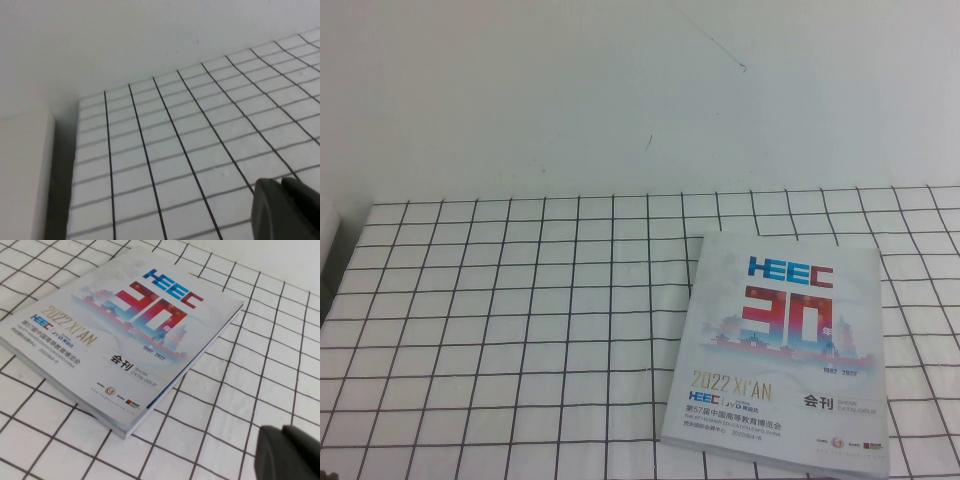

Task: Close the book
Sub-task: 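Close the open booklet and leave it lying on the table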

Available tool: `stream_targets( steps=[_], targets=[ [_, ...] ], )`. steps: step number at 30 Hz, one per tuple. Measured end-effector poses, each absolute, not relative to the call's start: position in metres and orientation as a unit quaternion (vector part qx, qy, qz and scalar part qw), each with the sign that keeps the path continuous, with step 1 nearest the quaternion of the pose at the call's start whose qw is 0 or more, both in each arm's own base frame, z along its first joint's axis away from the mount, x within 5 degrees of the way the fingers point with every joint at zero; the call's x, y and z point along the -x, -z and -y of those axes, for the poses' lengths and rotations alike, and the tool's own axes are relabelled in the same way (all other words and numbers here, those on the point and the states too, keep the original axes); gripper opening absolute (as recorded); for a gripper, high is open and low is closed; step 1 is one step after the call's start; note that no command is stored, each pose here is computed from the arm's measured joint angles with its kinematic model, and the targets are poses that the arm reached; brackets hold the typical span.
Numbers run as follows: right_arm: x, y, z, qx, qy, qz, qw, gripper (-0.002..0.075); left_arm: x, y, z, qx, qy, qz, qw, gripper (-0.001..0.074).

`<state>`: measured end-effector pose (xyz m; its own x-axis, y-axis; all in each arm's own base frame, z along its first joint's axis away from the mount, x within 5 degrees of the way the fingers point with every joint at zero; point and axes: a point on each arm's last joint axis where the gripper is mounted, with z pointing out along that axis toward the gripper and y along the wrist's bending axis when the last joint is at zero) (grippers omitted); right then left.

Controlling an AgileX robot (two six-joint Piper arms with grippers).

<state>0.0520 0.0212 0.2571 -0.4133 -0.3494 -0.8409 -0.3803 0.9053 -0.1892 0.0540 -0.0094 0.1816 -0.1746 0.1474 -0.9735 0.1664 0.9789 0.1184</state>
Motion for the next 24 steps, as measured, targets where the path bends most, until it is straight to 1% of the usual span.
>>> stream_targets(
  steps=[2,5,7,15,20,24],
  targets=[
    [-0.052,-0.2571,-0.0212,0.217,-0.016,-0.84,0.496,-0.0003,-0.0529,-0.1765,0.0086,-0.07,0.03,-0.788,0.611,-0.0004],
    [-0.052,-0.2571,-0.0212,0.217,-0.016,-0.84,0.496,-0.0003,-0.0524,-0.1758,0.0081,-0.017,0.067,-0.795,0.603,-0.0004],
    [-0.052,-0.2571,-0.0212,0.217,-0.016,-0.84,0.496,-0.0003,-0.0523,-0.176,0.0079,-0.003,0.077,-0.796,0.601,-0.0004],
    [-0.052,-0.2571,-0.0212,0.217,-0.016,-0.84,0.496,-0.0003,-0.0522,-0.1761,0.0073,0.004,0.077,-0.797,0.599,-0.0004],
    [-0.052,-0.2571,-0.0212,0.217,-0.016,-0.84,0.496,-0.0003,-0.0521,-0.1759,0.0073,-0.031,0.051,-0.797,0.601,-0.0004],
    [-0.052,-0.2572,-0.0213,0.217,-0.017,-0.84,0.497,-0.0003,-0.0521,-0.1758,0.0075,-0.04,0.047,-0.797,0.601,-0.0004]
  ],
)
